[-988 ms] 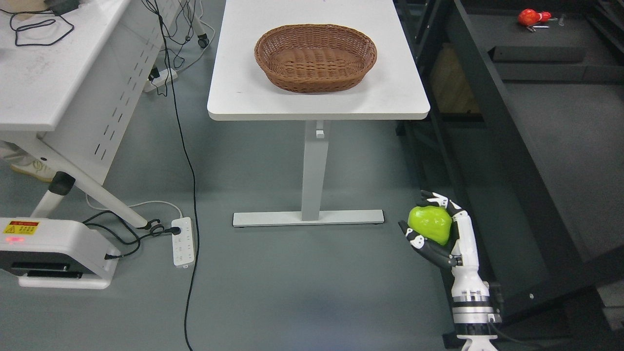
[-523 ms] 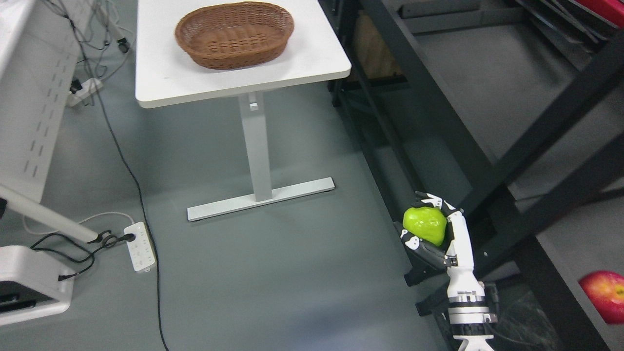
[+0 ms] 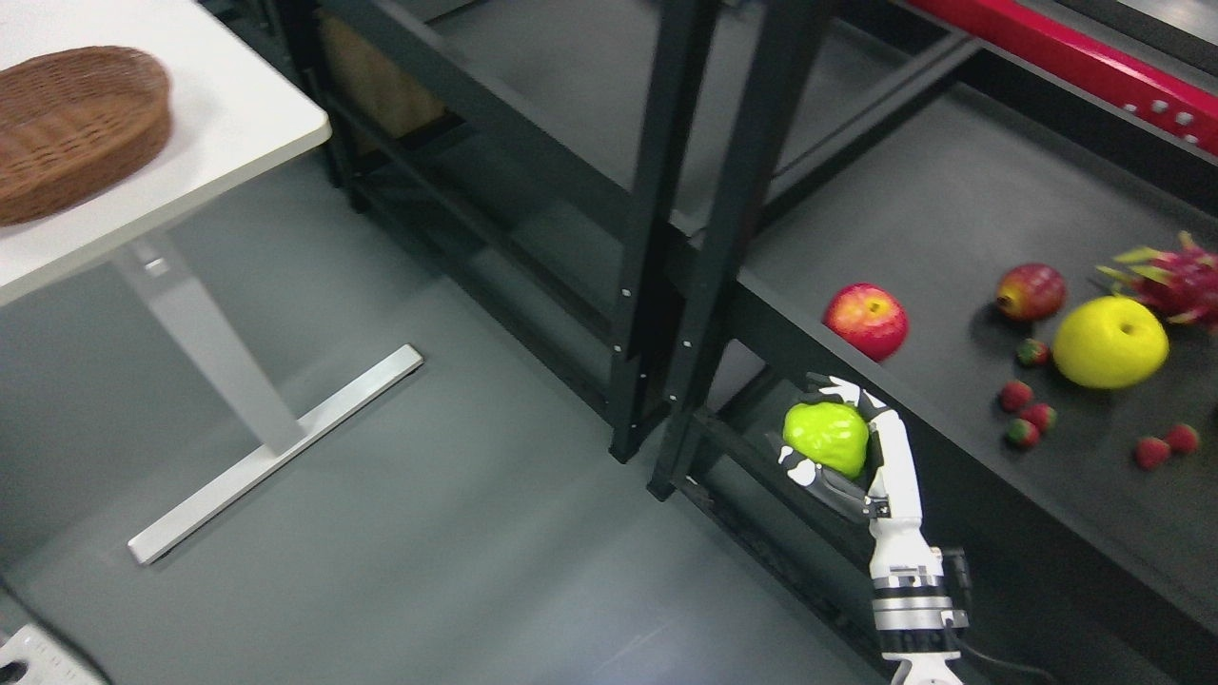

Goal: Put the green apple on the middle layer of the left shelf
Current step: 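Carry the held apple toward the black shelf tray while turning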

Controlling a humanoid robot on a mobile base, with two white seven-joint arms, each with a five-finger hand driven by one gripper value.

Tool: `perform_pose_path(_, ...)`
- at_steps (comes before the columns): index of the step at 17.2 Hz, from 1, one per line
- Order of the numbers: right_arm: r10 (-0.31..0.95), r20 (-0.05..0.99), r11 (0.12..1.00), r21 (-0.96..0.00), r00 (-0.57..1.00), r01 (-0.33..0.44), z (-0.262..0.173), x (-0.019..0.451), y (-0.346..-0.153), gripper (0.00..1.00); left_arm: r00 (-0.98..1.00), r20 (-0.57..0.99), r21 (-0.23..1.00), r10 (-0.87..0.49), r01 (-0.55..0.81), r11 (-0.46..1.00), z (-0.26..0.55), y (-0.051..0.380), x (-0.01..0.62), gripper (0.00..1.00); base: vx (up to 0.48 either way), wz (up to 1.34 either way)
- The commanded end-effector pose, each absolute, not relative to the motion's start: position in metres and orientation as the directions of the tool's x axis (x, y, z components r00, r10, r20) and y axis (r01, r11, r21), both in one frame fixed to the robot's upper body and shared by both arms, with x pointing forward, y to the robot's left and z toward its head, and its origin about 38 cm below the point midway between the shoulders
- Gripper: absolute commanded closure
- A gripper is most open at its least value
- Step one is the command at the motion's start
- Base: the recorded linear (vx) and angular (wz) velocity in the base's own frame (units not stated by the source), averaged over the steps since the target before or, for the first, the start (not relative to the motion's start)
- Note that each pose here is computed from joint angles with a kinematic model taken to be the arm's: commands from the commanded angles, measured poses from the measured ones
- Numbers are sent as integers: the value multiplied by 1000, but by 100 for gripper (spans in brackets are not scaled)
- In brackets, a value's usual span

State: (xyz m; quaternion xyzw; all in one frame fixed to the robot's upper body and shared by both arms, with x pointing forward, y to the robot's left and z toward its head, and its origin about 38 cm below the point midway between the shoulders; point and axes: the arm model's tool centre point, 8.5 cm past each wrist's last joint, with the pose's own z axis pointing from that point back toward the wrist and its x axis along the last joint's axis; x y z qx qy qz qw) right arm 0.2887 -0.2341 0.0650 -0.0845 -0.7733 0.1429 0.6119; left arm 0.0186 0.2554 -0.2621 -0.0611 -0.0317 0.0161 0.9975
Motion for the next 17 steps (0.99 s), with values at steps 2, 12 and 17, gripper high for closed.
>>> perform_pose_path(2,332,914,936,-350,-232,-39,66,289,-244,100,998,53,-105,36,-30,994,-261,267,13,0,-36,-1115)
perform_pose_path(12,334,916,935,-351,-223,-40,64,289,-244,100,998,53,-106,36,-30,994,-261,267,13,0,64,-767)
perform_pose_path(17,338,915,934,-354,-221,-40,63,289,-245,100,998,53,-105,36,-30,994,-261,267,13,0,181,-245)
